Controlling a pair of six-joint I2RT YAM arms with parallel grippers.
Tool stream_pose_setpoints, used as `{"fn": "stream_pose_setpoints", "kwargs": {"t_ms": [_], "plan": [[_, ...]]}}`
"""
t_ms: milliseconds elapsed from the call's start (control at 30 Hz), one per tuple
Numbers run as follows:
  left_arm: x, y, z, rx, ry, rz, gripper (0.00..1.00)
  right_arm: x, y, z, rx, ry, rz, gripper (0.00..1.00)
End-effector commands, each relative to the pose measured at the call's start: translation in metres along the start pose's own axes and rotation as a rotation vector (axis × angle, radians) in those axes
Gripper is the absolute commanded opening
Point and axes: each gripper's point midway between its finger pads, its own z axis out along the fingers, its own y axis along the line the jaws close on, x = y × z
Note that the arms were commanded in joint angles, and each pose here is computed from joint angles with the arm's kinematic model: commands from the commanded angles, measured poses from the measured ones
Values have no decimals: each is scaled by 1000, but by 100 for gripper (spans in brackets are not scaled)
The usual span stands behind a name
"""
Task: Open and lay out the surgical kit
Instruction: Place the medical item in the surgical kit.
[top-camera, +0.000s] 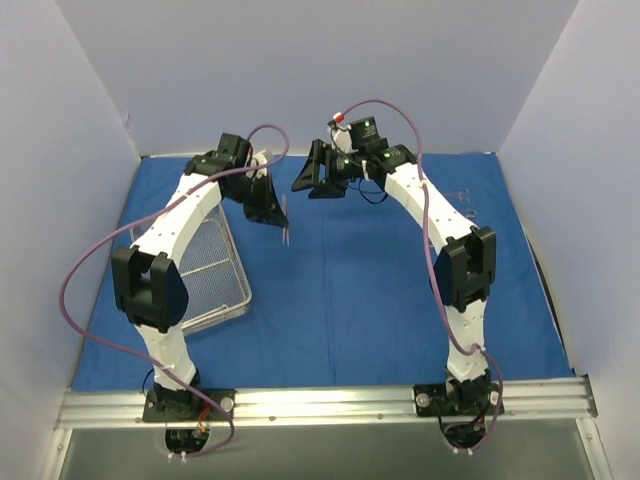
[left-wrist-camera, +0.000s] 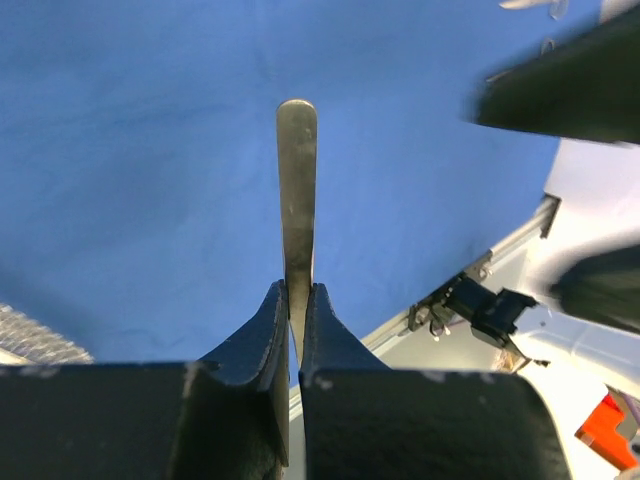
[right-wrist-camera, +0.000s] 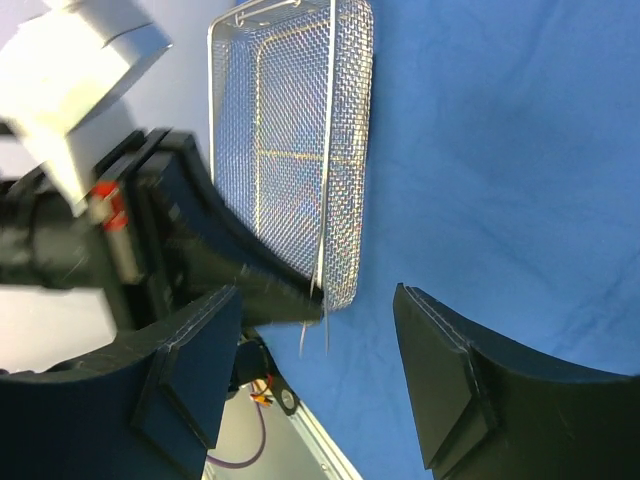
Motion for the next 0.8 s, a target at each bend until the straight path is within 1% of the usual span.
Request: {"fn": "stream_pose_setpoints", "kwargs": {"t_ms": [0,100,267,300,367,533,600,633,700,733,767], "plan": [[-15,-40,-16,111,-65,63,2,0,19,-9,-55,-14,13,62],[-13,-46,-14,131,-58,66,2,9,13,-1,-47,13,32,59],[-7,-56,-12,152,-48,83,2,19,8,14,-39,43,42,51],[-6,-56,-12,154,-45,83,2,19,8,15,-38,39,41,49],[-5,-57,-12,157,-45,87,2,20,7,19,-41,45,43,40],[-4,-59,-12,163,-47,93,2,28,4,24,-45,71,59,39],[-4,-61,-13,170,-48,97,2,29,5,25,-48,77,59,36],[-5,-62,-13,173,-48,99,2,29,5,26,-50,79,63,30],[-6,-64,-14,181,-51,101,2,32,3,27,-44,88,74,22],[-6,-65,-14,183,-51,101,2,34,2,28,-45,94,88,10],[-7,-66,-14,184,-54,104,2,34,3,29,-48,97,91,5]]}}
